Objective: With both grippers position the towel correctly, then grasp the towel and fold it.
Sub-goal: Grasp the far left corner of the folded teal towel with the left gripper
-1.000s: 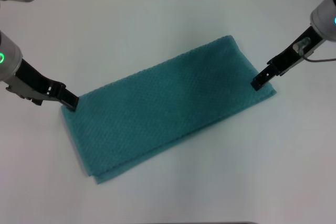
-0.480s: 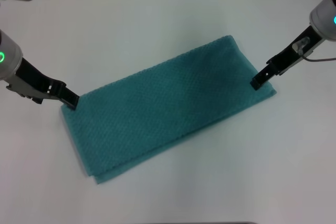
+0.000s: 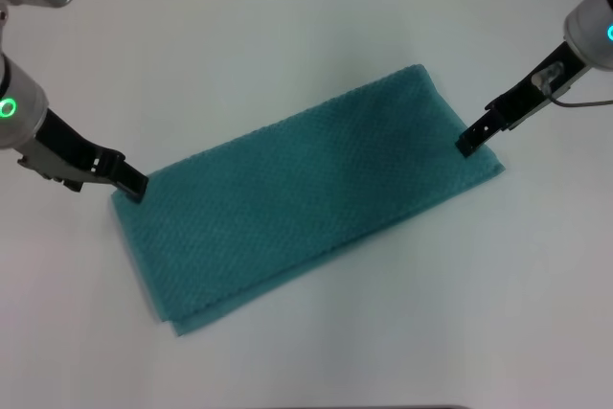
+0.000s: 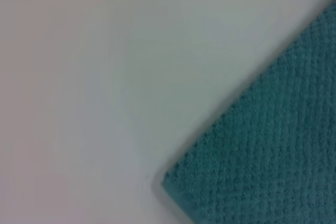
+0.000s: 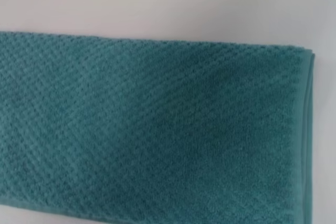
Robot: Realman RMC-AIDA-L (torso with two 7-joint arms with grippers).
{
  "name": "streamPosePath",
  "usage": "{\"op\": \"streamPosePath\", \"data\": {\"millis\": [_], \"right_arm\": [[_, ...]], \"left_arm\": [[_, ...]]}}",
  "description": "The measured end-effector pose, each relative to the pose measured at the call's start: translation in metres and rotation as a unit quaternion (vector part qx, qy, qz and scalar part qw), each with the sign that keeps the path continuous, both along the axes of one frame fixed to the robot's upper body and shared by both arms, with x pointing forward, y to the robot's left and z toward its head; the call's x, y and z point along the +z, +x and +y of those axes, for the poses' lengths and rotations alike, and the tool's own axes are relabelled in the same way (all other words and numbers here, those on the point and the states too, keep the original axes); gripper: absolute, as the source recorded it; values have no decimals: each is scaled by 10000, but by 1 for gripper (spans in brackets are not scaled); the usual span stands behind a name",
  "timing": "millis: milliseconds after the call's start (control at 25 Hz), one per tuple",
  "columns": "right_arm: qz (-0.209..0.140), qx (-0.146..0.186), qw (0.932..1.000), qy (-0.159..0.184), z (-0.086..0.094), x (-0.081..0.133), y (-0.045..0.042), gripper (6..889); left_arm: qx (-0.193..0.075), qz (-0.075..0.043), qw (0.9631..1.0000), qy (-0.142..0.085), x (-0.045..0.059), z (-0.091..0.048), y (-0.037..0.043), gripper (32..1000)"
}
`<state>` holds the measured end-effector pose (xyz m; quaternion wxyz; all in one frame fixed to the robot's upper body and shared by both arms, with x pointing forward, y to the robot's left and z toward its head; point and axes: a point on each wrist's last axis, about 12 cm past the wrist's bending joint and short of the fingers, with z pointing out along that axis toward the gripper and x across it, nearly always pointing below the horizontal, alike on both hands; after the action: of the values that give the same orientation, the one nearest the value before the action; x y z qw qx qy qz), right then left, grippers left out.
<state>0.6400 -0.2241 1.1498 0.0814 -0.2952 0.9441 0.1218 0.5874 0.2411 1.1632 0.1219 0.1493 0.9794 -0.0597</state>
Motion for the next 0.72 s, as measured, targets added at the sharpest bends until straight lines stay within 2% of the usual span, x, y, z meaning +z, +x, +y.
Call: {"op": "streamPosePath", "data": {"millis": [320, 360, 560, 720], "right_arm": [[0, -1, 10000, 3, 1, 0, 0, 851], [0, 0, 10000, 4, 1, 0, 0, 851], [0, 0, 10000, 3, 0, 0, 0, 851], [-6, 8, 10000, 0, 6, 6, 4, 851]], "left_arm": [[-154, -40, 9999, 16, -100, -51, 107, 835], [-236, -67, 9997, 34, -153, -65, 147, 836], [-381, -167, 9991, 69, -259, -100, 238, 836], [-394, -150, 9991, 93, -367, -104, 274, 837]]}}
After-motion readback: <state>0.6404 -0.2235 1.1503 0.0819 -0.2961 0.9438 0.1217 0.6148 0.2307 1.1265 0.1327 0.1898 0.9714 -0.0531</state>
